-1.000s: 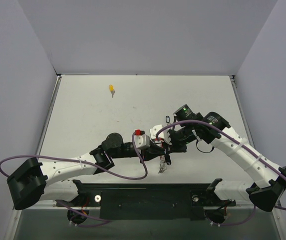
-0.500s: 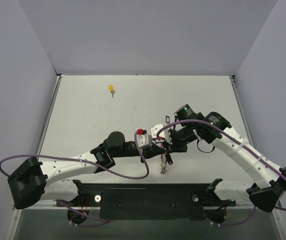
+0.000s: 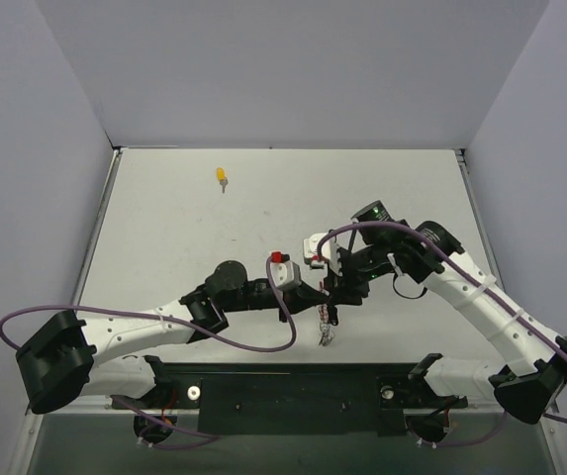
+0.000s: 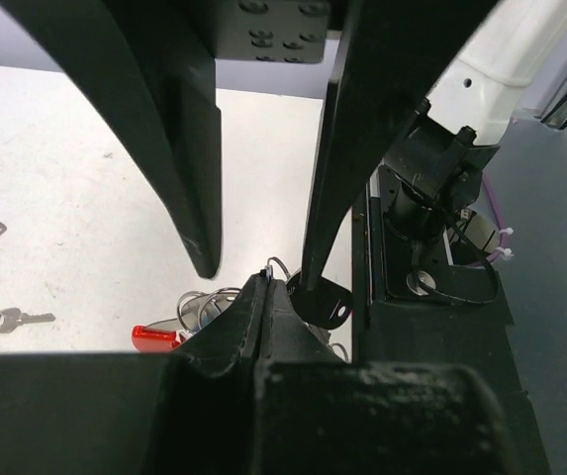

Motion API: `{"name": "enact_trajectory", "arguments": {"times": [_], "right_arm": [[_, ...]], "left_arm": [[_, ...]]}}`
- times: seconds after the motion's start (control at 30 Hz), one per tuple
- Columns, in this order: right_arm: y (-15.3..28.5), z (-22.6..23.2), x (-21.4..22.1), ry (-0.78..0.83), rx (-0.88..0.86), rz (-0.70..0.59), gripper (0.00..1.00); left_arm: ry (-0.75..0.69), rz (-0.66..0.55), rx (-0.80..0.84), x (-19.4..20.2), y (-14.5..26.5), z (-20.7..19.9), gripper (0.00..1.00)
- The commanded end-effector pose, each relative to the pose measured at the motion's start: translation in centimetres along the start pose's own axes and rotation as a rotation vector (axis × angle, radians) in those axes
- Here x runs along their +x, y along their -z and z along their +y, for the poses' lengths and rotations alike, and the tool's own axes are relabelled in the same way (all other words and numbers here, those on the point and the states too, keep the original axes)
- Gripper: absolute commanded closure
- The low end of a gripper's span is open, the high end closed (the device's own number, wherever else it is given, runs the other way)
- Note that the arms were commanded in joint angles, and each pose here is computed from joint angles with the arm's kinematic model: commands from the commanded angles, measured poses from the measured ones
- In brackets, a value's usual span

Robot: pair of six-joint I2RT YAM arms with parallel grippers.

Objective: Put the keys on the keyring

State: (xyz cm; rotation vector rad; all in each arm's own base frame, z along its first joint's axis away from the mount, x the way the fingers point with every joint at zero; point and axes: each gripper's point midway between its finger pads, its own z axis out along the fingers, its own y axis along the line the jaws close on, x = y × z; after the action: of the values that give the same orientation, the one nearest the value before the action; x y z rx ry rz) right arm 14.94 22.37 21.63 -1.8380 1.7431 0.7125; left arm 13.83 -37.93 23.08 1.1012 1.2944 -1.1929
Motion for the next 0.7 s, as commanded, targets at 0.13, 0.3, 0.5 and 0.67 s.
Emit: {"name": "enact_trajectory", "arguments": {"times": [0.13,0.3,0.5,0.67], "right_arm": [[1.4,-0.5,-2.4,-0.174,0.029,-0.283,0.59],[2.1,-0.4,-4.0,-0.257,0.03,-0.381,0.58],[2.8,-2.9,-7.4,-0.511,0.082,-0.606,0.55],[4.5,-5.5,-8.6,-0.749,0.162,-0.759,0.54]], "left_arm": [[0.085,-0.321,-0.082,-5.6,2.3,1.3,1.0],[0.146,-0.478,-0.128,-7.0,3.9,1.7,1.0],[0.157,-0.591,-0.093,-7.9,5.3,0.9,1.0],[0.125,-0.594,-0.076,-7.5,5.9,0.6,1.0]]}}
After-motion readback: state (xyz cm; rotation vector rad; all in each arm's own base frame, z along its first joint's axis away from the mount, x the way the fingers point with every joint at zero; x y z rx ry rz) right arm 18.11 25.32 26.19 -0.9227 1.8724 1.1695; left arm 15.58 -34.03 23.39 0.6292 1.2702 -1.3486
